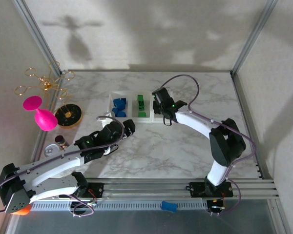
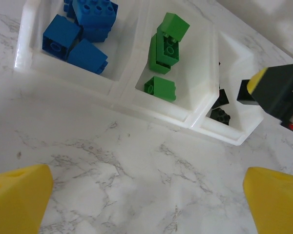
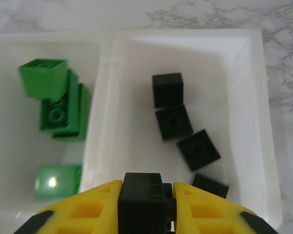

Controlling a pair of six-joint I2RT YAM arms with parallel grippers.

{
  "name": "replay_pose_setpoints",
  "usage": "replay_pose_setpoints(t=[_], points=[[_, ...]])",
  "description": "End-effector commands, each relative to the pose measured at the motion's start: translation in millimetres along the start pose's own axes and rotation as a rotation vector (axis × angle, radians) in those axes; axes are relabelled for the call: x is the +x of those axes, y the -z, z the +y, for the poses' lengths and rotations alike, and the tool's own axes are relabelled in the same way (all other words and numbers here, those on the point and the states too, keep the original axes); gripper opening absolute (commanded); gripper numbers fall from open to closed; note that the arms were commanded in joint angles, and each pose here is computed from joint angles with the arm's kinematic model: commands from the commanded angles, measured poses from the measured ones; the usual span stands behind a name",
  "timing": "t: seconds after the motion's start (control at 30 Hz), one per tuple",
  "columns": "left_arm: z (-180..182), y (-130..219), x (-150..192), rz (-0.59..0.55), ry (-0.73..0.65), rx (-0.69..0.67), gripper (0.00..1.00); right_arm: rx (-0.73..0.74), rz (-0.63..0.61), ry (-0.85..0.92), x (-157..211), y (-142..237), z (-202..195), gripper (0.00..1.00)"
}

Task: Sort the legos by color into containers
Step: Place the lego in the container.

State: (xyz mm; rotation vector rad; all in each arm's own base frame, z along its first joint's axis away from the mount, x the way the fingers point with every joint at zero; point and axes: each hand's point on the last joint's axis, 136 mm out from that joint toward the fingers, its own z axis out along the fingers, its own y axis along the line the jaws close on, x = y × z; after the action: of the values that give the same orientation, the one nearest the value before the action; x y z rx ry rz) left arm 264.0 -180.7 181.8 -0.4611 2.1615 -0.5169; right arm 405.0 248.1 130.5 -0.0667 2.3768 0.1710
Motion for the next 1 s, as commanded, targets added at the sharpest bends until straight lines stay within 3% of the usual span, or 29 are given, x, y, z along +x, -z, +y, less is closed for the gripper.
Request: replay_pose_setpoints(t=[0.0,0.17,0.4,0.53,0.63,0.8,0.97], points=[[-5.8,-0.2,-17.1,-0.063,0.006,-0.005,1.00,0.026,-0.036,0.016,-17.2,-18.4,-7.6,0.28],[-1.2,-2.4,-23.2,-0.098,-0.005,-0.036,1.00,0.020,-0.044,0.019,-26.5,-31.0,-9.9,0.40],[26.0,-0.6,-49.8,-0.230,-0.041,-0.153,1.00,0.006,-0.176,0.004,-68.5,23.7,-16.3,0.64],[54.2,3.6,-75.3,-0.348,-0.104,-0.274,0.99,0.060,-0.308,-0.056,-82.0,70.6,-60.0,0.98],[78.3,4.7,-94.9,-0.425,-0.166,-0.377,1.00,0.136,-0.407,-0.127,-74.3,91.6,-120.6,0.99],[133.3,4.9,-117.3,-0.560,-0.244,-0.568,1.00,0.372,-0.526,-0.251,-26.8,108.9,-232.8,0.99],[172.7,-12.7,-133.0,-0.612,-0.209,-0.544,1.00,0.455,-0.583,-0.283,20.1,96.4,-285.6,0.99]])
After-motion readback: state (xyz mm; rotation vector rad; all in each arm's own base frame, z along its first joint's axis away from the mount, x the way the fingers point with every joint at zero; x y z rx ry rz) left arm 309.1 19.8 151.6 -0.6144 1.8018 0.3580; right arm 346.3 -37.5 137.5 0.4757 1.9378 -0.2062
